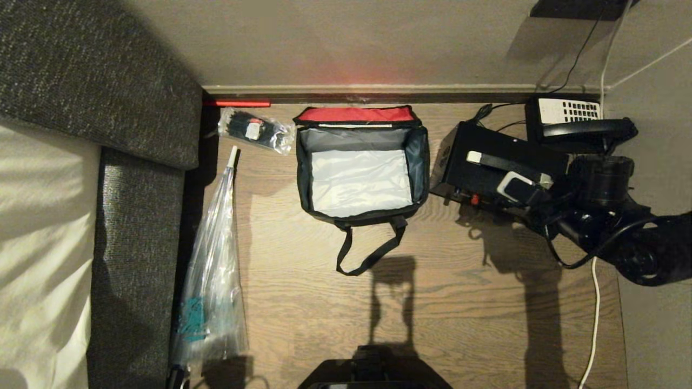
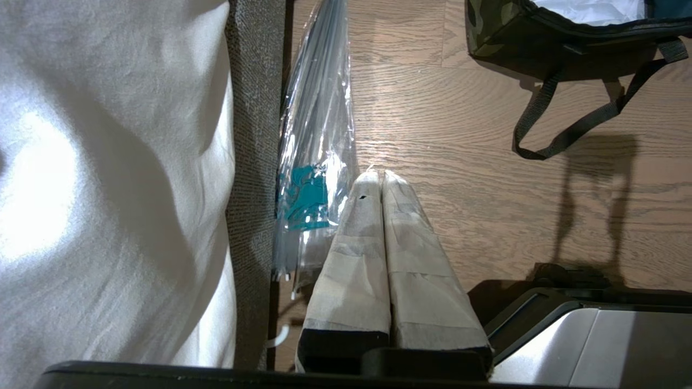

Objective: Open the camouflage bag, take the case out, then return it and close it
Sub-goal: Grip the handle again

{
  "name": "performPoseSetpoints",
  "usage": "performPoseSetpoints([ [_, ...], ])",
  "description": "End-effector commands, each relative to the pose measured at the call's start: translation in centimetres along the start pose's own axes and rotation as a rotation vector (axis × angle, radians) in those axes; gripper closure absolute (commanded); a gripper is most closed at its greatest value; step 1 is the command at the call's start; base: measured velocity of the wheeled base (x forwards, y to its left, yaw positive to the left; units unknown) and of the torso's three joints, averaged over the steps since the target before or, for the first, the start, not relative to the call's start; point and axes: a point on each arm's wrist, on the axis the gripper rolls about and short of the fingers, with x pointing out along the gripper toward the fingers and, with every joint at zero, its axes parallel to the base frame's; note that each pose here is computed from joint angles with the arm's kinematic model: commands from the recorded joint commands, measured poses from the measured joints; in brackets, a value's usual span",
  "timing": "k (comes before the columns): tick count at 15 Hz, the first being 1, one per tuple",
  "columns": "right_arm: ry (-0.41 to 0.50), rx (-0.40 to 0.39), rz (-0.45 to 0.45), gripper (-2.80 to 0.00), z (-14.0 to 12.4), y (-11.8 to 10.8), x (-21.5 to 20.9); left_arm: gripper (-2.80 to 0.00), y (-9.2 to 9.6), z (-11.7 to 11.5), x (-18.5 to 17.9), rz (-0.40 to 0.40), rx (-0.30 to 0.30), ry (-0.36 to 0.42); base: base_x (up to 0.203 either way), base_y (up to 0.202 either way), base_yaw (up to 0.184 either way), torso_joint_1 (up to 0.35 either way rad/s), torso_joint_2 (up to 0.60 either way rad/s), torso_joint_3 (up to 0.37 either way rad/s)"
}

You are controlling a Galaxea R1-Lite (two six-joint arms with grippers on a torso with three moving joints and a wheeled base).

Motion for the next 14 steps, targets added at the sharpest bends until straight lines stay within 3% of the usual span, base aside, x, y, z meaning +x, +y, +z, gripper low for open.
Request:
performPoseSetpoints([
  [1, -0.008, 0.009, -0.015, -2.8, 0.5, 1.1, 0.5, 0.0, 0.0, 0.0, 0.0, 0.0, 0.0, 0.002, 0.0, 0.0, 0.0, 0.0, 0.0, 0.0],
  [4, -0.045, 0.058, -0.058, -2.8, 0.7, 2.1, 1.1, 0.0, 0.0, 0.0, 0.0, 0.0, 0.0, 0.001, 0.0, 0.0, 0.0, 0.0, 0.0, 0.0],
  [8, -0.152, 0.053, -0.246, -2.8, 1.5, 1.7, 1.4, 0.0, 0.0, 0.0, 0.0, 0.0, 0.0, 0.003, 0.0, 0.0, 0.0, 0.0, 0.0, 0.0],
  [9, -0.185, 0.038, -0.303, -2.8, 1.7, 1.5, 1.3, 0.0, 0.0, 0.0, 0.0, 0.0, 0.0, 0.002, 0.0, 0.0, 0.0, 0.0, 0.0, 0.0],
  [10, -0.203, -0.025, -0.34, -2.8, 1.6, 1.5, 1.0, 0.0, 0.0, 0.0, 0.0, 0.0, 0.0, 0.002, 0.0, 0.0, 0.0, 0.0, 0.0, 0.0],
  [14, -0.187, -0.18, -0.327, -2.8, 0.9, 2.6, 0.9, 0.0, 0.0, 0.0, 0.0, 0.0, 0.0, 0.002, 0.0, 0.0, 0.0, 0.0, 0.0, 0.0],
])
